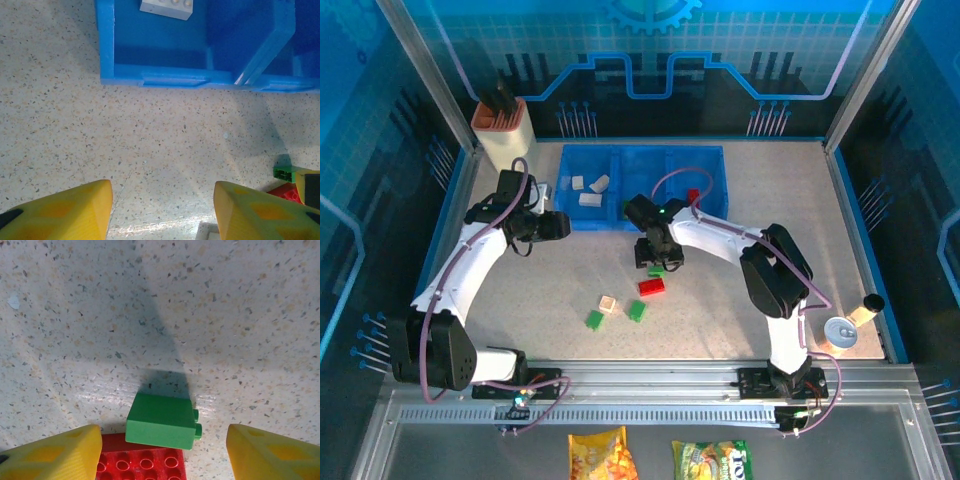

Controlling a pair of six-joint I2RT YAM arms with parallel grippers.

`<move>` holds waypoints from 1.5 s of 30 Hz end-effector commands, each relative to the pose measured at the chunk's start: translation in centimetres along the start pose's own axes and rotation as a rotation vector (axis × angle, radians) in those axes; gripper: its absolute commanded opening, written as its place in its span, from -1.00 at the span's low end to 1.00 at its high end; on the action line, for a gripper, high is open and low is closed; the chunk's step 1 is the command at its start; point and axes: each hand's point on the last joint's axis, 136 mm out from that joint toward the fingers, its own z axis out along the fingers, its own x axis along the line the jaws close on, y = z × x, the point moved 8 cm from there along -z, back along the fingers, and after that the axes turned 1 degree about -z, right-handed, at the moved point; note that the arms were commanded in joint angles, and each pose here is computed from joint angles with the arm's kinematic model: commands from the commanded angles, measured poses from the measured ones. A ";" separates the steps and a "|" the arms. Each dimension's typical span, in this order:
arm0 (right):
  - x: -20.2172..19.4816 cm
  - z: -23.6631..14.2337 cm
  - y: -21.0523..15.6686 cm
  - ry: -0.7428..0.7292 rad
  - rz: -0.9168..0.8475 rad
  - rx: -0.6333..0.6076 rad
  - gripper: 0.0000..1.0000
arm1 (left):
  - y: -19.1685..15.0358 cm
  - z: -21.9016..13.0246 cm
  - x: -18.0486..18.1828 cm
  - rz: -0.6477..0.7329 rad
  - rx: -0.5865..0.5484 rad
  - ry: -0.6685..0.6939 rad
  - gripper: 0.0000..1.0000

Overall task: Sort the legos into containers by color
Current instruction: Pick up the lego from the center of the table.

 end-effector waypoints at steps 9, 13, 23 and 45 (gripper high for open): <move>0.4 2.8 -1.3 -0.039 0.059 0.034 0.34 | 0.0 0.0 0.2 -0.001 -0.003 -0.014 0.14; 0.6 3.9 -1.5 -0.040 0.065 0.058 0.30 | -0.1 -0.2 0.2 0.000 -0.011 -0.008 0.14; 0.9 5.6 -1.5 -0.037 0.097 0.070 0.14 | 0.0 0.0 0.3 0.004 -0.005 0.001 0.14; 1.1 4.0 -1.4 -0.026 0.066 0.020 -0.14 | -0.2 0.0 0.5 0.005 -0.003 0.013 0.14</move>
